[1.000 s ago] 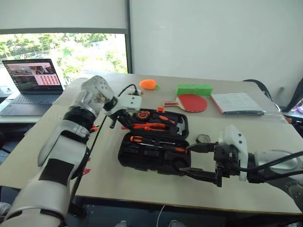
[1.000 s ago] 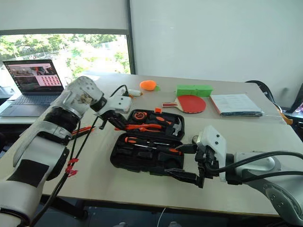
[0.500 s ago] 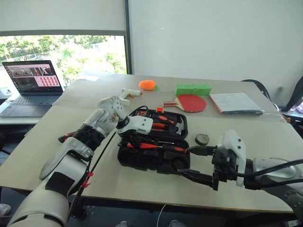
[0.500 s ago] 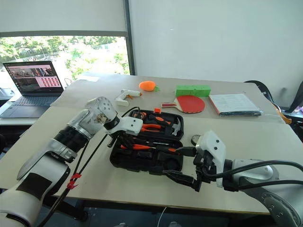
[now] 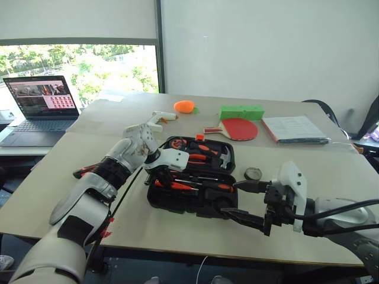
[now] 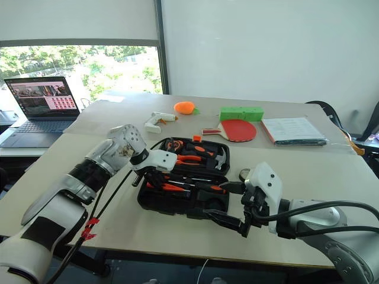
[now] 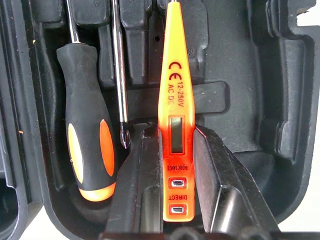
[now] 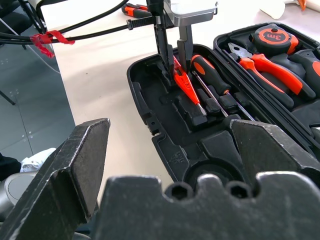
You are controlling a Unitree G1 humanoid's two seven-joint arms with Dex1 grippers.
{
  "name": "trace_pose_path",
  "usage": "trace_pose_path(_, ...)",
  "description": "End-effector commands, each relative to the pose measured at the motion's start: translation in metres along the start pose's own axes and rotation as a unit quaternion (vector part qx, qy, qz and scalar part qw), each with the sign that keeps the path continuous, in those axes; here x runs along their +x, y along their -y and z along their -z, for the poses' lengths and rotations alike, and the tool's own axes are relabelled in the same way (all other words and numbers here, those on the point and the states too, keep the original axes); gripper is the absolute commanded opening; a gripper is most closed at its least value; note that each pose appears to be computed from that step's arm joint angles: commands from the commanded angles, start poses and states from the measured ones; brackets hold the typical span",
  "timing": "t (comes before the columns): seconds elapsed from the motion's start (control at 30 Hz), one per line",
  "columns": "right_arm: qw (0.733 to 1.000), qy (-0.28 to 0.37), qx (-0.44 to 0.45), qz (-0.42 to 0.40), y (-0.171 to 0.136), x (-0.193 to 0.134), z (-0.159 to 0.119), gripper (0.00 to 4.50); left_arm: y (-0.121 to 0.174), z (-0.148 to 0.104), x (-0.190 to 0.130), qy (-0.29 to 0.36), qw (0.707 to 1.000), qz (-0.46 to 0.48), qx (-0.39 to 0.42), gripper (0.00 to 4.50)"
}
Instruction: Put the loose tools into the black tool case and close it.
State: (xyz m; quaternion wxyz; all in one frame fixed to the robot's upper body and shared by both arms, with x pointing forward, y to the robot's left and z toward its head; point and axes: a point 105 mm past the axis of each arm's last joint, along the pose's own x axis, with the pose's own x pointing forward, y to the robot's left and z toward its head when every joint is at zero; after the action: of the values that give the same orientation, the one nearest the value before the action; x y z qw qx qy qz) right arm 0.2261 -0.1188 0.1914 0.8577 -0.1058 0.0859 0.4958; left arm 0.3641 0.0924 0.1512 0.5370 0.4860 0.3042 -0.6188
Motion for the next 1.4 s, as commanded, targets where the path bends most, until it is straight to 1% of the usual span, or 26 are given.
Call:
trace_pose_path(0.03, 0.999, 0.022, -0.025, 0.005, -0.002, -0.001, -0.011, 4.5, -0.001, 0.0, 0.005, -0.011, 1.0, 0.005, 0.003, 0.42)
trace_pose_path(0.23, 0.999, 0.022, -0.024, 0.005, -0.002, 0.0, -0.01, 4.5, -0.003, -0.001, 0.008, -0.009, 1.0, 0.005, -0.004, 0.42)
trace_pose_path(0.4, 0.999, 0.024, -0.023, 0.004, -0.003, 0.0, -0.011, 4.5, -0.004, 0.007, 0.008, -0.021, 1.0, 0.001, -0.021, 0.42)
trace_pose_path(0.63, 0.999, 0.029, -0.024, 0.004, -0.001, 0.002, -0.014, 4.5, -0.001, 0.011, 0.01, -0.027, 0.999, 0.007, -0.016, 0.42)
trace_pose_path(0.87, 0.999, 0.031, -0.025, 0.005, 0.0, 0.003, -0.014, 4.5, 0.0, 0.023, 0.006, -0.047, 0.999, 0.003, -0.019, 0.42)
trace_pose_path(1.07, 0.999, 0.032, -0.025, 0.002, -0.001, 0.004, -0.014, 4.5, 0.001, 0.024, 0.008, -0.043, 0.999, 0.003, -0.022, 0.42)
trace_pose_path(1.13, 0.999, 0.032, -0.026, 0.001, -0.001, 0.004, -0.014, 4.5, 0.002, 0.02, 0.006, -0.026, 0.999, 0.007, -0.025, 1.42)
trace_pose_path(1.17, 0.999, 0.032, -0.026, 0.001, -0.001, 0.004, -0.014, 4.5, 0.002, 0.018, 0.004, -0.02, 0.999, 0.007, -0.027, 1.52)
trace_pose_path(1.23, 0.999, 0.032, -0.026, 0.0, -0.001, 0.004, -0.013, 4.5, 0.0, 0.014, -0.001, -0.009, 1.0, 0.002, -0.028, 2.23)
trace_pose_path(1.27, 0.999, 0.032, -0.027, -0.001, -0.001, 0.005, -0.013, 4.5, 0.0, 0.013, -0.005, -0.004, 1.0, -0.001, -0.03, 2.44)
trace_pose_path(1.37, 0.999, 0.032, -0.026, -0.004, -0.001, 0.005, -0.013, 4.5, -0.002, 0.007, -0.024, 0.018, 0.999, -0.018, -0.034, 3.71)
trace_pose_path(1.4, 0.999, 0.032, -0.026, -0.004, -0.001, 0.005, -0.013, 4.5, -0.002, 0.007, -0.03, 0.022, 0.999, -0.021, -0.033, 3.94)
